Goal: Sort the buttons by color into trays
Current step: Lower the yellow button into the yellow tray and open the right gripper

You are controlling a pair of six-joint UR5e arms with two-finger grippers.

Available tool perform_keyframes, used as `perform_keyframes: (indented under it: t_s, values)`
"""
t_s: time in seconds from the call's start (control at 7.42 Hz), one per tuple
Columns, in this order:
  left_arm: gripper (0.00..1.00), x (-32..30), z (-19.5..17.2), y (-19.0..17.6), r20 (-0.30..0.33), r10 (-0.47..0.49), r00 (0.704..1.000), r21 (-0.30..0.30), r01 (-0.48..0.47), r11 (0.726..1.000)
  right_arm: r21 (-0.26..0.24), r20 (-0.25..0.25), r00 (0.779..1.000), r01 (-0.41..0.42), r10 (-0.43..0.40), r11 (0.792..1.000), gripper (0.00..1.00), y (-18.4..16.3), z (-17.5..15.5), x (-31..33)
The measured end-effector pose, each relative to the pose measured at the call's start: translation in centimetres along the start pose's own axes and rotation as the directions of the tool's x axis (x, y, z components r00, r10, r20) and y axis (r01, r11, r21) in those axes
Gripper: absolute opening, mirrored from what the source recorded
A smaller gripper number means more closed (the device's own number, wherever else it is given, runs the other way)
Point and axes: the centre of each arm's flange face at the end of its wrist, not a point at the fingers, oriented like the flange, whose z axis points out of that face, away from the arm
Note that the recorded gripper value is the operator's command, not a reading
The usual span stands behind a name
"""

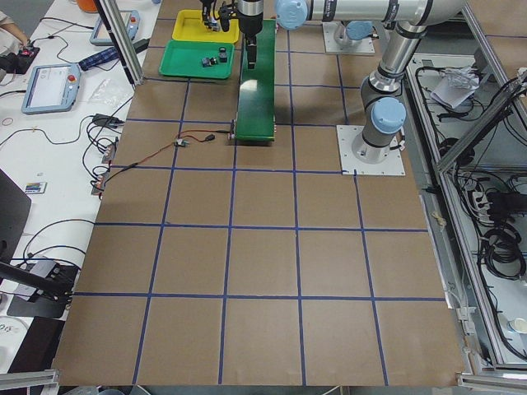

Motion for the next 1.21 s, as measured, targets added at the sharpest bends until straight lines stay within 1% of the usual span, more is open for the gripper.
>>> perform_keyframes:
  t_s: [0.13,0.27,0.4,0.54,0.67,0.81,0.94,1.08,1.21]
  values:
    - [1.0,0.0,0.0,-0.2,0.001,0.0,1.0,-0.002,0.0,1.0,0.005,-0.002,1.0,-0.007,0.007,1.0,1.0,-0.2,0.5,0.6]
    - [1.0,0.0,-0.1,-0.6,0.002,-0.001,1.0,-0.001,0.001,1.0,0.014,-0.004,1.0,-0.011,0.011,1.0,1.0,-0.3,0.3,0.9]
    - [1.0,0.0,-0.3,-0.7,0.002,-0.001,1.0,-0.006,0.001,1.0,0.015,-0.004,1.0,-0.012,0.012,1.0,1.0,-0.1,-0.5,1.1]
    - [1.0,-0.1,-0.4,-0.6,0.004,-0.002,1.0,-0.019,0.002,1.0,0.006,0.011,1.0,-0.012,0.012,1.0,1.0,0.5,-2.2,1.1]
    - [1.0,-0.1,-0.3,-0.6,0.005,-0.002,1.0,-0.027,0.002,1.0,-0.018,0.05,0.999,-0.014,0.015,1.0,1.0,1.9,-5.8,1.2]
    - [1.0,-0.1,-0.3,-0.6,0.005,-0.001,1.0,-0.032,0.002,1.0,-0.065,0.084,0.996,-0.016,0.021,0.998,1.0,4.4,-11.0,1.4]
    - [1.0,-0.1,-0.2,-0.5,0.006,-0.001,1.0,-0.034,0.001,0.999,-0.116,0.1,0.995,-0.007,0.018,0.993,1.0,8.0,-16.8,1.6]
    - [1.0,-0.1,0.1,-0.5,0.006,0.001,1.0,-0.038,0.0,0.999,-0.15,0.109,0.994,0.011,0.005,0.989,1.0,12.2,-22.1,1.4]
    - [1.0,-0.1,0.3,-0.4,0.006,0.002,1.0,-0.04,-0.002,0.999,-0.162,0.115,0.993,0.033,-0.014,0.986,1.0,15.7,-25.7,0.5]
